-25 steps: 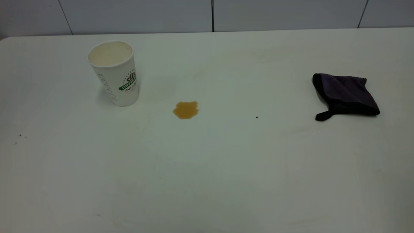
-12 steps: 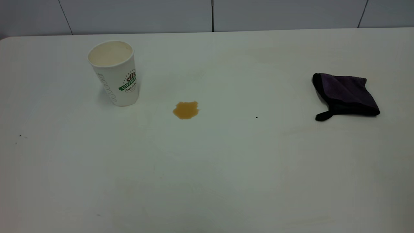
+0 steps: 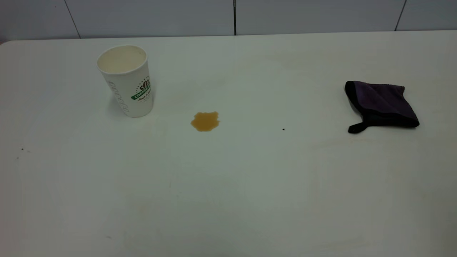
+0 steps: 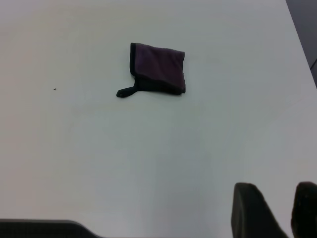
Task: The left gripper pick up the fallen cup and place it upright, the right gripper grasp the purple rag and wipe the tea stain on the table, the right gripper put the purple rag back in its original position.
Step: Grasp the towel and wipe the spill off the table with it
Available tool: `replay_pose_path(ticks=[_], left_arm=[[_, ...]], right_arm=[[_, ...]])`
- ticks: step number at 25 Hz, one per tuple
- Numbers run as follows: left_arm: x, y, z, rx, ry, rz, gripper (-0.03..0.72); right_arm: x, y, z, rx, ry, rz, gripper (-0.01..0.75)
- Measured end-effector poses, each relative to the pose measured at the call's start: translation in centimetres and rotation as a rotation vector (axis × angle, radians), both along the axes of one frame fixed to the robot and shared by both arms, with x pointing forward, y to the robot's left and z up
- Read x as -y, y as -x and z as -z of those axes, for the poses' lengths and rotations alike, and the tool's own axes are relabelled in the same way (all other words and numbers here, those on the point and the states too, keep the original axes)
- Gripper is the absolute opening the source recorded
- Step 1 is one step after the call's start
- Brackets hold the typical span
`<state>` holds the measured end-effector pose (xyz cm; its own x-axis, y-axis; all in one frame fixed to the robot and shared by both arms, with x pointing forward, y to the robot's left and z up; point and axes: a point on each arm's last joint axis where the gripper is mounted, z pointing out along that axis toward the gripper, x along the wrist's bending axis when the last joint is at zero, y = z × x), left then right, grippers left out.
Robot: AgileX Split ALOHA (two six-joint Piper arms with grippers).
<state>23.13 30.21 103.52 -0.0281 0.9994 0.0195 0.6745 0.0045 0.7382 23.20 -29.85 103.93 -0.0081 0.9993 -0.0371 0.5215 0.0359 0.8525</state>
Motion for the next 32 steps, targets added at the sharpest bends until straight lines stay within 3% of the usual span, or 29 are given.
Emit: replay_pose_path(ticks=[8,17,32], left_arm=[[-0.06,0.04,0.18,0.000,-0.002,0.073,0.429],[0.02,0.24,0.19,0.014,-0.004,-0.006,0.429],[-0.01,0.92,0.28,0.061,-0.004,0.028,0.429]], right_arm=[[0.00,0.00,0.00,0.000,0.000,0.000,0.238],[0.00,0.00,0.00,0.000,0.000,0.000,0.238],[0.00,0.00,0.00,0.000,0.000,0.000,0.238]])
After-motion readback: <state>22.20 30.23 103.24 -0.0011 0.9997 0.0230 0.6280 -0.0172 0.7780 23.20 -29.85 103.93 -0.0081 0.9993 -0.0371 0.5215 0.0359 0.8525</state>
